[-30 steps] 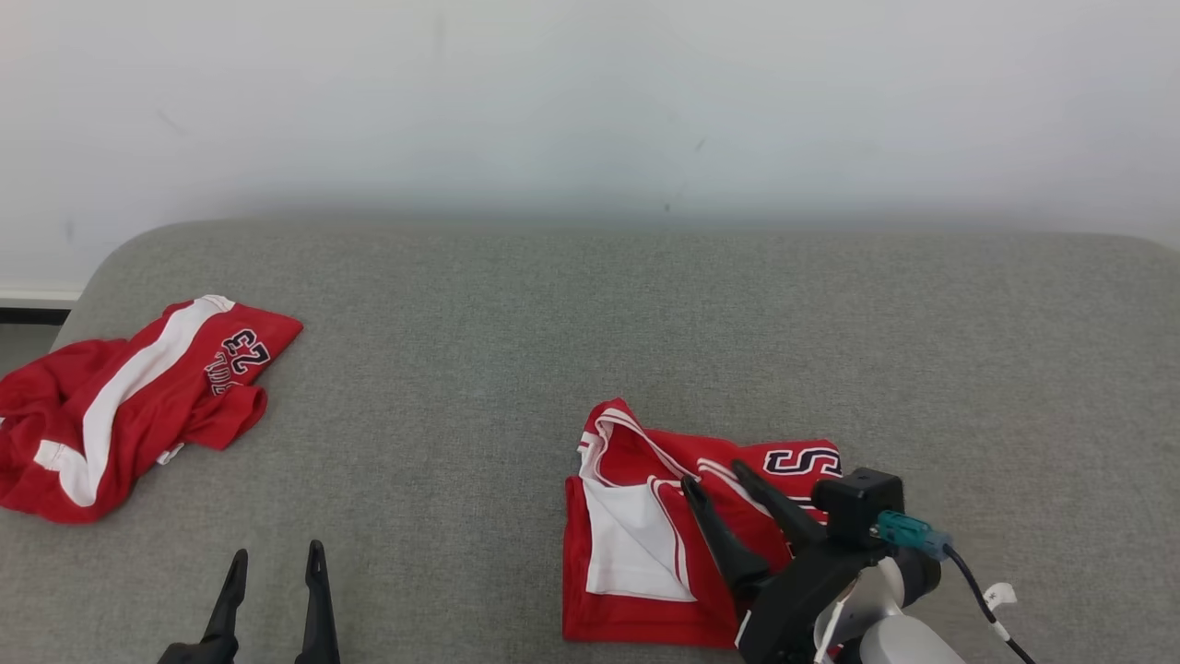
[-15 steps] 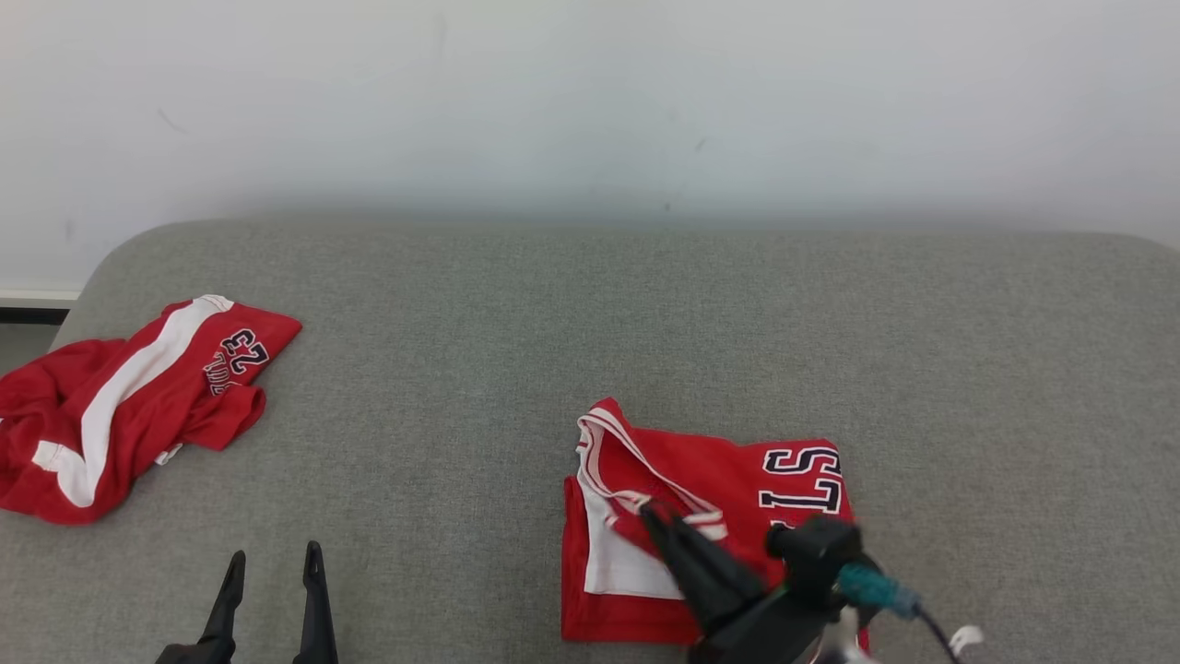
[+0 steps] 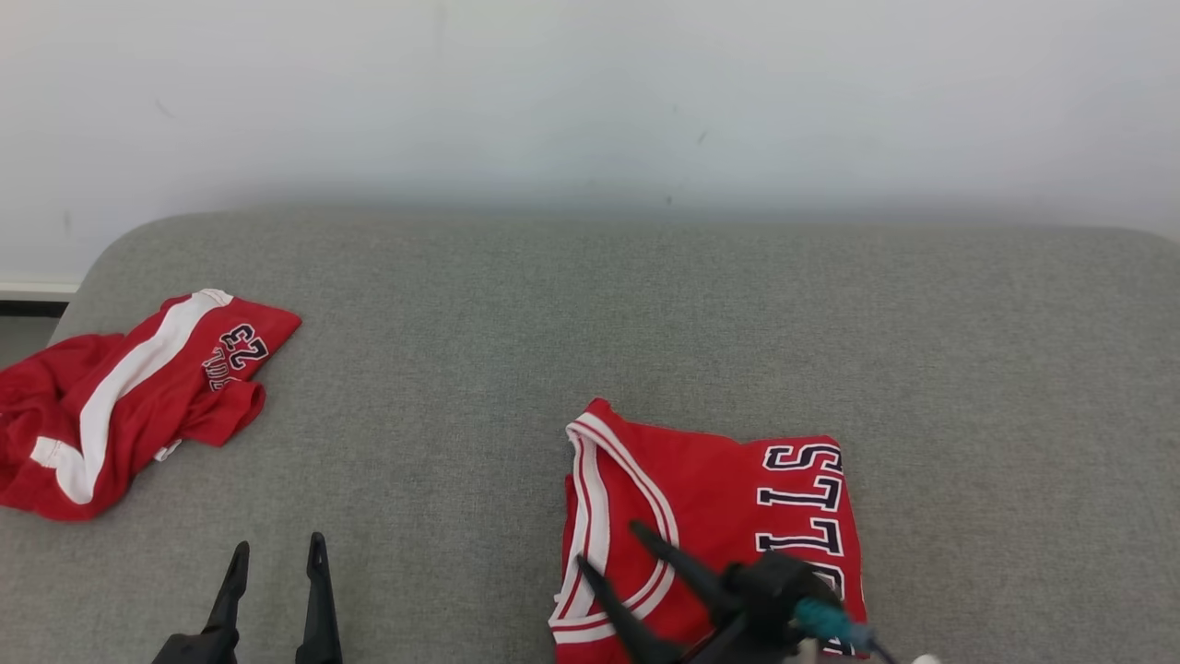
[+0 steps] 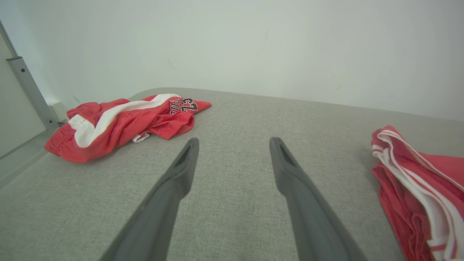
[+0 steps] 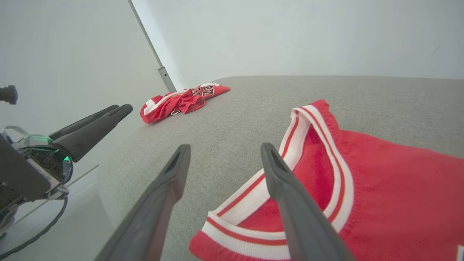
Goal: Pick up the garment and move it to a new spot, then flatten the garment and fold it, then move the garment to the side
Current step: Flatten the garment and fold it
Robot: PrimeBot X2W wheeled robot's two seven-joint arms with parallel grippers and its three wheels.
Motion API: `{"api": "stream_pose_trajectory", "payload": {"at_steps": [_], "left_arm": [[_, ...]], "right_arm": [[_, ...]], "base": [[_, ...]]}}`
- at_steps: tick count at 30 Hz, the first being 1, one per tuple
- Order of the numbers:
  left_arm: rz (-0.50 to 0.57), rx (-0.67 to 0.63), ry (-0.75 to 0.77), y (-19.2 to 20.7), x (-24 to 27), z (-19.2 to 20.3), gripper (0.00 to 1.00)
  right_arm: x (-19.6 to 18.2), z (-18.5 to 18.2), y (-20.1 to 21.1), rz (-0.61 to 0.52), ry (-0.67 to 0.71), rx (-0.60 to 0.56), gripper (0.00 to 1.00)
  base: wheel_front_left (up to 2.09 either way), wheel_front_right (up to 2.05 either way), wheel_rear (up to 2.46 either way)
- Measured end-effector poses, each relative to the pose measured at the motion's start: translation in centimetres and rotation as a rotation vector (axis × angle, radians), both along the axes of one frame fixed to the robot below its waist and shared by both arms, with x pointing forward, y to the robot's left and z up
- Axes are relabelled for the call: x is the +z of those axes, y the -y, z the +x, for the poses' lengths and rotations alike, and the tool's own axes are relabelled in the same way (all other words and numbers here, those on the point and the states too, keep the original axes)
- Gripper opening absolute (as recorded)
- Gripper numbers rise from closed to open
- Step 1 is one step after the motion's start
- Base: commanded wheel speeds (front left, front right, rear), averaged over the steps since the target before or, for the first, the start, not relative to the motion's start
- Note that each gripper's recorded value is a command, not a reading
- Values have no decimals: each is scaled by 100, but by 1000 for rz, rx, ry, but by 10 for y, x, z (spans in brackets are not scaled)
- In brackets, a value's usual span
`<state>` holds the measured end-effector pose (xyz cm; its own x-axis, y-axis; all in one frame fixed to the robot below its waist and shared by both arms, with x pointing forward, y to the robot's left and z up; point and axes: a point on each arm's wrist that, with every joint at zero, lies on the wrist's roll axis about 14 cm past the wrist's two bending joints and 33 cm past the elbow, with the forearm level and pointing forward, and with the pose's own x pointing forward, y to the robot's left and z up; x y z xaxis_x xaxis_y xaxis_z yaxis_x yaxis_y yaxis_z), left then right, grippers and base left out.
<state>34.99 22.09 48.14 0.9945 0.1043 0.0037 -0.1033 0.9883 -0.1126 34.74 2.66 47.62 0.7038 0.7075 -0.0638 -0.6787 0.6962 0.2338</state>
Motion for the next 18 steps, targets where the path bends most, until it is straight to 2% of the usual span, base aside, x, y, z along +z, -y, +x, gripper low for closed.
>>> {"api": "stream_pose_trajectory", "payload": {"at_steps": [9, 18], "left_arm": [[10, -5, 14, 1, 4, -2, 100], [42, -10, 30, 0, 10, 2, 100]], "right_arm": [[46, 45, 85, 41, 176, -279, 100], [58, 36, 164, 46, 235, -552, 100]], "base": [[0, 0, 0], [0, 0, 0]]}}
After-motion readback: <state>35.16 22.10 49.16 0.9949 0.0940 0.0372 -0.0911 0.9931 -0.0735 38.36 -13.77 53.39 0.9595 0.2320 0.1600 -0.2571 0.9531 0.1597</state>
